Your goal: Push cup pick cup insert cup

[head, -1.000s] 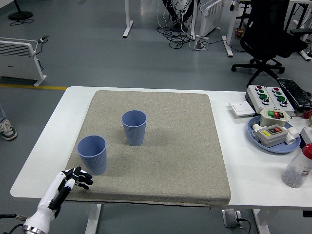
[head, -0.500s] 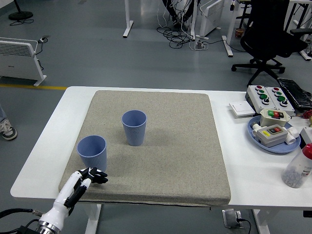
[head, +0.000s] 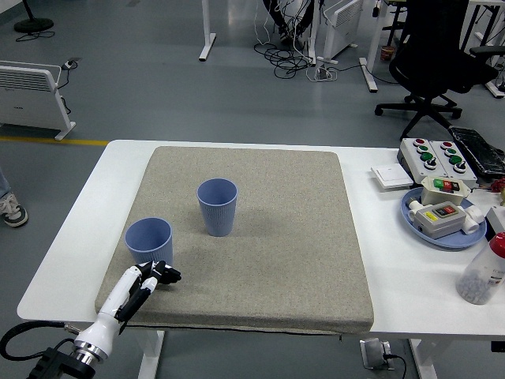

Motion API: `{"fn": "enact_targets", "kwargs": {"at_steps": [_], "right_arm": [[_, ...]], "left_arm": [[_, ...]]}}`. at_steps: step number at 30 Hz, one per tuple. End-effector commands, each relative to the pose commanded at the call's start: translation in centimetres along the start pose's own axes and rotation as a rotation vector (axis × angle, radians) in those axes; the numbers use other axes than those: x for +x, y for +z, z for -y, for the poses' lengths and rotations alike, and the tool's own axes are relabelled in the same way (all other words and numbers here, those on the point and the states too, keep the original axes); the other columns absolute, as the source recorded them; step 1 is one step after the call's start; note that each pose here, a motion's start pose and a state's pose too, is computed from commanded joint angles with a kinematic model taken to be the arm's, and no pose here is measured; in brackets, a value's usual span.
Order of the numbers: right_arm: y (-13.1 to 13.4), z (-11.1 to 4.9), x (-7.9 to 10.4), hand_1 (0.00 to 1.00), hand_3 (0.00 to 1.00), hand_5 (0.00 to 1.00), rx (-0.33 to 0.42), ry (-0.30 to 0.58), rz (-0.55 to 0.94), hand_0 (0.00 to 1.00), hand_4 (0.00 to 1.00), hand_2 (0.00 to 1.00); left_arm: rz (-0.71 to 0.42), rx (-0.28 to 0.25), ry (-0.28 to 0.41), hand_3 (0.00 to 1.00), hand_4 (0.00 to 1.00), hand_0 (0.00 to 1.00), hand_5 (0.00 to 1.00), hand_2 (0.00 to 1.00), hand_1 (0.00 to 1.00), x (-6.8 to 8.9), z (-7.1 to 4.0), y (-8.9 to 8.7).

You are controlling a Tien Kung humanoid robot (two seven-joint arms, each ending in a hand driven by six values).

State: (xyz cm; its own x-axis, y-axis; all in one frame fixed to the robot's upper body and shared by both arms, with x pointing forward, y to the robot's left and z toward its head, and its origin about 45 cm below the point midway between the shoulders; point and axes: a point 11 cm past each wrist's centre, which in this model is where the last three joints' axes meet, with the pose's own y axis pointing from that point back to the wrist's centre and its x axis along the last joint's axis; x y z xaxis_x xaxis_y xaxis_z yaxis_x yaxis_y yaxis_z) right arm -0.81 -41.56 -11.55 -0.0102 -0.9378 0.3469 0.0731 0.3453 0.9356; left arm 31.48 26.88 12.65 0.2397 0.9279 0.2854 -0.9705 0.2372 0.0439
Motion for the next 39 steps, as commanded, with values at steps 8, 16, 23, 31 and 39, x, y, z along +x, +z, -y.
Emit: {"fn": "enact_targets", "kwargs": {"at_steps": [8,16,23,31,39], "right_arm": [[0.2,0.0,-0.2,0.629,0.596,0.501,-0.003,-0.003,-0.005,0.707,0.143,0.682],[0.1,0.0,-0.4,0.628,0.596,0.500,-0.002,-0.007,-0.010,0.706,0.142,0.682],[0.0,0.0,-0.5,0.628,0.596,0.501,0.000,-0.010,-0.018,0.706,0.141,0.682],[0.0,0.0,-0.7,0.628,0.596,0.501,0.000,-0.014,-0.028,0.706,0.140,0.683],[0.2,0.0,-0.9,0.628,0.596,0.501,-0.003,-0.018,-0.036,0.706,0.141,0.682]], "left_arm": [[0.021,0.007,0.018,0.517,0.548,0.646,0.998,0.570,0.616,1.1,1.0,-0.4],[0.043,-0.005,0.031,0.518,0.548,0.648,0.998,0.568,0.618,2.1,2.6,-0.1],[0.040,-0.007,0.043,0.518,0.548,0.650,0.998,0.568,0.617,2.3,4.1,0.1],[0.075,-0.004,0.033,0.516,0.548,0.647,0.998,0.562,0.619,2.7,5.9,0.5],[0.125,0.034,0.059,0.517,0.547,0.646,0.998,0.562,0.617,5.2,7.3,0.3]]}}
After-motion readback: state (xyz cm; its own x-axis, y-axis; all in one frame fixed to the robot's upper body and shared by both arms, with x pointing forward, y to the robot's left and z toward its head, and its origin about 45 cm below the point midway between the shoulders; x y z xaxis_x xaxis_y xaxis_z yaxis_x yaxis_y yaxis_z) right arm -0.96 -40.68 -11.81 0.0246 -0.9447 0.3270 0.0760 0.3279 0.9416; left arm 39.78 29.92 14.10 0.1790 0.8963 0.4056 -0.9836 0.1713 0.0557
